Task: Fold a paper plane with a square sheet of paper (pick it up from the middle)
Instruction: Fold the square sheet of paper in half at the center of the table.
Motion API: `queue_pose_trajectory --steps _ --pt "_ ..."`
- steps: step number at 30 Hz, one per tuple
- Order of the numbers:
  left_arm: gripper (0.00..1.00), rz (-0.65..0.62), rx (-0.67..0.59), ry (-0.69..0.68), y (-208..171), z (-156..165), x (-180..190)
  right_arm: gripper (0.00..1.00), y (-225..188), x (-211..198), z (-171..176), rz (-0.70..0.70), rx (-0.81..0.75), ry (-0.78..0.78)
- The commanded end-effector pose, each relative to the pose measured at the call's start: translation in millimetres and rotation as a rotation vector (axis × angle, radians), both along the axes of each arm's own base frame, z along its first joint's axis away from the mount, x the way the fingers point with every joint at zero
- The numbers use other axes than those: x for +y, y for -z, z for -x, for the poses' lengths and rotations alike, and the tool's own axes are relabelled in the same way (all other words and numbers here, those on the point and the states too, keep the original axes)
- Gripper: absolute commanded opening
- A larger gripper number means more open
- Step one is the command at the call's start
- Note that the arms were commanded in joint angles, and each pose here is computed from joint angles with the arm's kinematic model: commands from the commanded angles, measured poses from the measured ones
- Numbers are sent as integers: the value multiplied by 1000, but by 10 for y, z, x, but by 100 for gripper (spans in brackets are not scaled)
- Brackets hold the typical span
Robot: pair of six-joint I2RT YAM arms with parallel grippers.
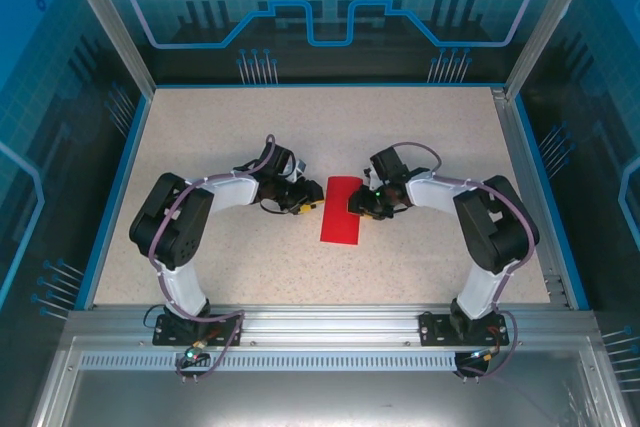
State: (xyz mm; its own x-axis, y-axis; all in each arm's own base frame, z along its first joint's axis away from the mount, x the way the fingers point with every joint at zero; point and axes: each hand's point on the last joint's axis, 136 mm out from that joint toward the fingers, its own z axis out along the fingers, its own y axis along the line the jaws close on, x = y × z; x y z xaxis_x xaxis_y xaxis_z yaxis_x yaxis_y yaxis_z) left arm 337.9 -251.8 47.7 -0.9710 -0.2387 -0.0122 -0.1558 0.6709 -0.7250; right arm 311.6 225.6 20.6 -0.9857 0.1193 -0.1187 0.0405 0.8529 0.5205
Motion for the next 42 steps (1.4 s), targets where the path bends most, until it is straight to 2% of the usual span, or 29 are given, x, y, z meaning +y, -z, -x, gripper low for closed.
queue_pose_trajectory --steps 1,10,16,21,26,33,42 --pt "40 20 24 21 20 49 -37 36 76 39 26 -9 29 -1" --pt "43 30 39 36 35 47 -75 36 183 -60 112 27 53 9" --pt "43 20 46 38 56 47 -78 38 -206 86 -15 -64 -31 -12" --pt "43 17 55 32 84 48 -72 38 -341 180 -71 -103 -51 -26" --pt "44 15 60 34 97 47 -81 38 -267 216 -70 -107 -29 -24" --pt "46 37 65 50 87 50 -137 38 -55 76 1 -41 5 -1" --pt "49 35 79 64 115 95 -189 37 -19 11 49 -21 11 -1"
